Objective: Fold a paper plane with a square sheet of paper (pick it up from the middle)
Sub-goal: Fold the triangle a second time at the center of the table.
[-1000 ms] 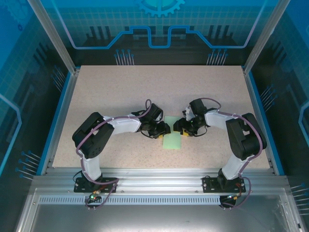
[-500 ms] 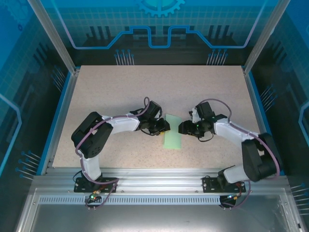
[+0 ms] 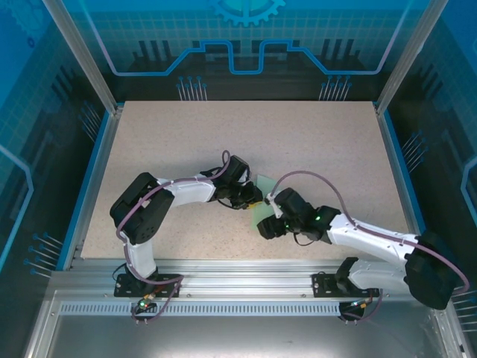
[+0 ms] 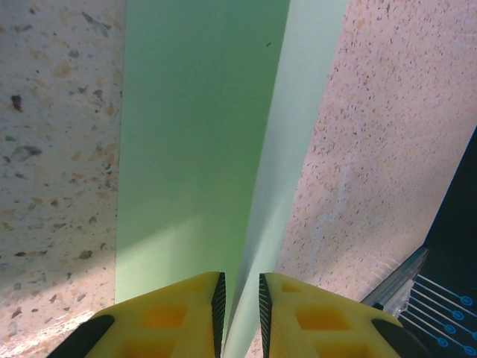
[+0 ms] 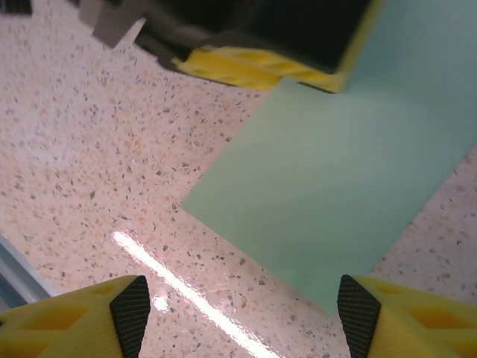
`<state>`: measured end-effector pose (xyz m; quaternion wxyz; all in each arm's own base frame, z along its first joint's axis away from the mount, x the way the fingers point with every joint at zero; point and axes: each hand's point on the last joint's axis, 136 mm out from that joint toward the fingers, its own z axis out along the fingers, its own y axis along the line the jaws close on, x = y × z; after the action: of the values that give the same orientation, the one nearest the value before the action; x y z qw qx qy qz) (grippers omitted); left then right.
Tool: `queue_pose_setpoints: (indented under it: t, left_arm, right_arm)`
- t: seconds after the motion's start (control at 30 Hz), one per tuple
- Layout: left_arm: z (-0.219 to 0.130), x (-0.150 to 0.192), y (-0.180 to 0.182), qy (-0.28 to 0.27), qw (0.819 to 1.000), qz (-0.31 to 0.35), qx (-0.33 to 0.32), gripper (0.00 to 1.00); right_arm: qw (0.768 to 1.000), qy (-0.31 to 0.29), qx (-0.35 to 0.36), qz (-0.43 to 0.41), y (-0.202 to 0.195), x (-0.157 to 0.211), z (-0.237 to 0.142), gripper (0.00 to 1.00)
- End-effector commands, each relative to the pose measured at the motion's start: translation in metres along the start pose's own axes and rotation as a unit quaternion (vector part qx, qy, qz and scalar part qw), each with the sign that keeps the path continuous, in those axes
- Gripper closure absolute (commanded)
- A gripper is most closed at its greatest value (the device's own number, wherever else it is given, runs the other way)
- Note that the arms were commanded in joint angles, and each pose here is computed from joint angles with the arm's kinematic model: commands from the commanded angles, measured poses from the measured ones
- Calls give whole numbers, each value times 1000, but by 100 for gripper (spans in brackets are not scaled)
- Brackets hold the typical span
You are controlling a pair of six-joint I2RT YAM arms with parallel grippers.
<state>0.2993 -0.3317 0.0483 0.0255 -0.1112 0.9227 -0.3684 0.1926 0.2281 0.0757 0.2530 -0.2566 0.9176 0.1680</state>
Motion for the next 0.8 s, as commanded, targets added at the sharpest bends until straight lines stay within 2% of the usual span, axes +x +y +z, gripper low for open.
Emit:
queue_pose_setpoints:
  t: [0.0, 0.1, 0.27, 0.43, 0.63, 0.77]
  left_arm:
    - [-6, -3, -19, 8, 1000, -6, 25, 77]
    - [-6, -3, -18, 9, 1000, -9, 24, 77]
    - [-6, -1, -17, 10, 1000, -12, 24, 77]
    - [-7, -2, -20, 10, 1000, -10, 28, 77]
    - [-7, 0, -16, 12, 1000, -11, 21, 77]
    - [-6, -1, -15, 11, 1000, -12, 20, 76]
  right_arm:
    - [996, -32, 53, -63, 4, -22, 3, 28]
    - [991, -23, 93, -90, 5, -25, 11, 28]
    - [989, -17, 97, -112, 15, -29, 22, 28]
    - [983, -3, 133, -127, 12, -24, 30, 30]
    - [981, -13, 152, -117, 5, -26, 23, 42]
    - [982, -13, 151, -117, 3, -27, 16, 58]
